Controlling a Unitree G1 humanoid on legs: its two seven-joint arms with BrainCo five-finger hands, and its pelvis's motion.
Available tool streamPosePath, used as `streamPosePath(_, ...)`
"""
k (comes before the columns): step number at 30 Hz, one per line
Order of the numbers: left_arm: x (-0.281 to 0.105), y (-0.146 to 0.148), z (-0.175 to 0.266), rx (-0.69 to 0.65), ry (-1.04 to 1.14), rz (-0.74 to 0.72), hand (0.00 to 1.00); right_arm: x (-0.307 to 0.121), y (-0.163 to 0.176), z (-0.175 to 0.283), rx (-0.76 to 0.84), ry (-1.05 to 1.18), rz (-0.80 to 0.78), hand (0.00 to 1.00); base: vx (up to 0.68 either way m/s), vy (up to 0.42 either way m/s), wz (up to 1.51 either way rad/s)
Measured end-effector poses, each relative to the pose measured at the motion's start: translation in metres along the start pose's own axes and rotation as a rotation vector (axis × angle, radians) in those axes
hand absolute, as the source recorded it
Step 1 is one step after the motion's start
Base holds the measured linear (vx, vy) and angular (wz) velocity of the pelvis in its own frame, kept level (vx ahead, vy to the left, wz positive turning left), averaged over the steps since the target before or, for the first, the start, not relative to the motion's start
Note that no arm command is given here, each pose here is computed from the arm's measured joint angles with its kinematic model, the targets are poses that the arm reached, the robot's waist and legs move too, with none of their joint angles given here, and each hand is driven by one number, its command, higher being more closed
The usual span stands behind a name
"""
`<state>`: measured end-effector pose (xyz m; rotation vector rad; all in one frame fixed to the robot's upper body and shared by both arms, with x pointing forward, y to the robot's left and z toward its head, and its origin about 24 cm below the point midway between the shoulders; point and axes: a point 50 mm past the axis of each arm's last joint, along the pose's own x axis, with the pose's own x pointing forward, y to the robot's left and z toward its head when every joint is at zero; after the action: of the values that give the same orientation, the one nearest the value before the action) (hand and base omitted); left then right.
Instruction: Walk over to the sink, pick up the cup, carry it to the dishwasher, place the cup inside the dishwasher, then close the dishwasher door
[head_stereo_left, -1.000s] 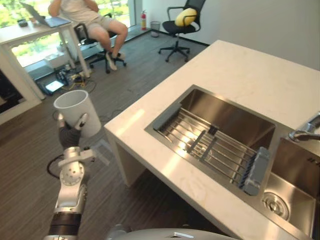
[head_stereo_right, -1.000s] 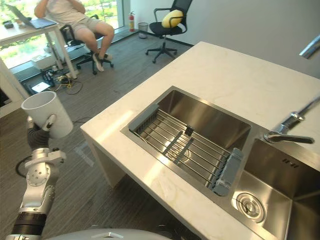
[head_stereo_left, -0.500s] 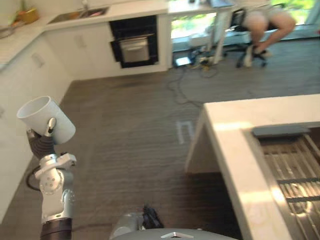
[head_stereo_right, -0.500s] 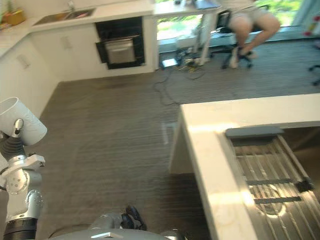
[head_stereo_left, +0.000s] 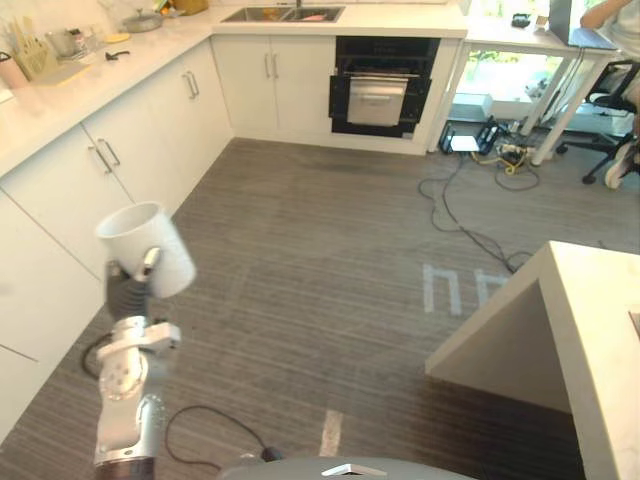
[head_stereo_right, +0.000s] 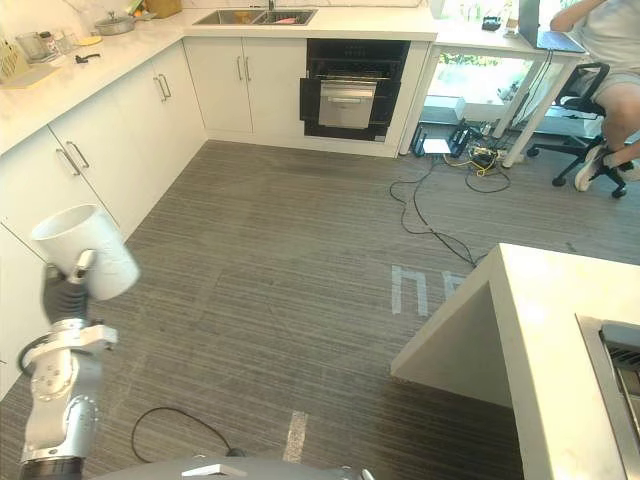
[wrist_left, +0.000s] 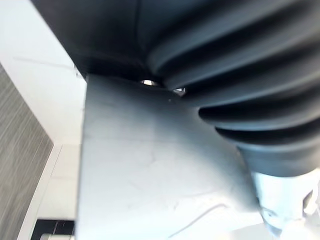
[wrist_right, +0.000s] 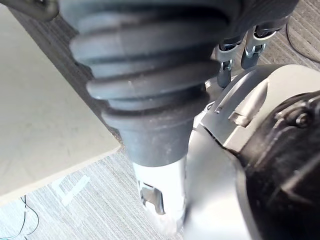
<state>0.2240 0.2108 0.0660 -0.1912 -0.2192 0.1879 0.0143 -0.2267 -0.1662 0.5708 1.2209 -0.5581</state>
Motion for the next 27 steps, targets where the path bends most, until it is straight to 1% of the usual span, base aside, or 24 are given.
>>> streamPosePath(1, 0.003, -0.006, -0.004, -0.005, 0.012, -0.037, 1.00, 0.000, 0.000, 0.001, 0.011, -0.002, 0.001, 0.00, -0.04, -0.034, 0.21)
streamPosePath(6, 0.005, -0.007, -0.015, -0.002, 0.068, -0.067, 1.00, 0.003, 0.012, 0.010, -0.023, -0.024, 0.028, 0.00, -0.07, -0.099, -0.04)
streamPosePath(10, 0.004, -0.015, -0.020, -0.017, 0.088, -0.105, 1.00, 0.005, 0.017, 0.012, 0.024, -0.009, 0.017, 0.00, -0.05, -0.071, -0.30)
streamPosePath(15, 0.013, -0.026, -0.024, -0.034, 0.098, -0.139, 1.00, 0.005, 0.020, 0.010, 0.067, 0.009, 0.034, 0.00, -0.01, -0.058, -0.23)
streamPosePath(19, 0.017, -0.024, -0.025, -0.028, 0.101, -0.090, 1.00, 0.005, 0.023, 0.006, 0.096, 0.020, 0.057, 0.00, 0.02, -0.039, -0.29)
streamPosePath(27, 0.023, -0.021, -0.029, 0.004, 0.110, -0.006, 1.00, 0.004, 0.026, 0.004, 0.064, 0.026, 0.081, 0.00, 0.01, -0.011, -0.01)
